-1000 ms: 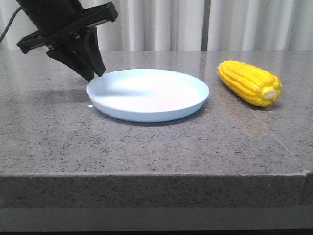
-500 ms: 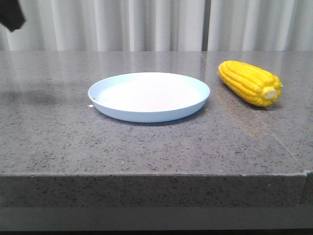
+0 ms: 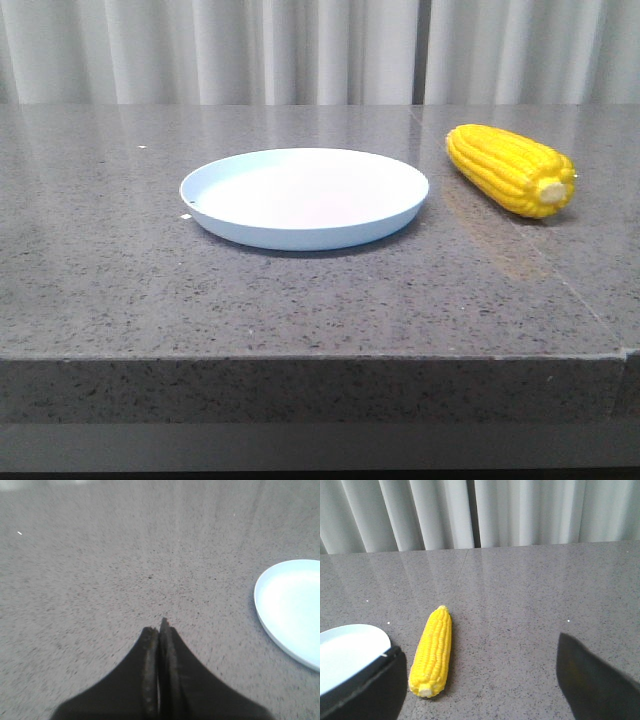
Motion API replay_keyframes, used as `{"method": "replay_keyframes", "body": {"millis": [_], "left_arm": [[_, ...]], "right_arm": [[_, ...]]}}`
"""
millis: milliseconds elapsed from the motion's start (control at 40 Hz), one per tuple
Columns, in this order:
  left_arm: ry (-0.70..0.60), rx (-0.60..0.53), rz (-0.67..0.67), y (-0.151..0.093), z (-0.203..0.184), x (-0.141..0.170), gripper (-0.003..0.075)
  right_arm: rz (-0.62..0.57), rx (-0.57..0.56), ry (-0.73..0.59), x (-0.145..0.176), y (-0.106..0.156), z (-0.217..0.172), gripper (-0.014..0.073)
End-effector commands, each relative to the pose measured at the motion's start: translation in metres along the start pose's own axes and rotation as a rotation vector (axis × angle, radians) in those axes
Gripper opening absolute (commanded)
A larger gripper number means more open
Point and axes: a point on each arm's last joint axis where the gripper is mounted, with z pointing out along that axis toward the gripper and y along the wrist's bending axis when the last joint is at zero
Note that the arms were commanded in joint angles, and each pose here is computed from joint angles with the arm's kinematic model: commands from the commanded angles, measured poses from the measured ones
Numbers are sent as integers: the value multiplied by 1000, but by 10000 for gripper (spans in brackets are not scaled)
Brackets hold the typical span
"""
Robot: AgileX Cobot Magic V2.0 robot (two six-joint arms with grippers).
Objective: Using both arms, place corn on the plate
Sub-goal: 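Release the plate and lift the left gripper away, then lower the right gripper over the yellow corn cob and close it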
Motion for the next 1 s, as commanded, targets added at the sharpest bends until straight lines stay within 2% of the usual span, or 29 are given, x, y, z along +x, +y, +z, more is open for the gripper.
{"method": "replay_keyframes", "body": {"millis": [0, 275, 525, 800, 900, 975], "left_arm": [[-178, -10, 8, 1, -31, 4, -20], [-374, -17, 6, 1, -83, 48, -20], [-420, -19, 5, 0, -92, 64, -20], [-420, -19, 5, 0, -92, 64, -20], [-420, -19, 5, 0, -92, 64, -20], [-420, -19, 5, 0, -92, 64, -20]], "right_arm": [[-4, 4, -94, -17, 1, -2, 631], [-4, 4, -94, -17, 1, -2, 631], [26, -2, -51, -17, 1, 8, 631], [70, 0, 236, -38, 4, 83, 631], [134, -26, 345, -41, 8, 115, 631], [140, -65, 421, -38, 15, 141, 631]]}}
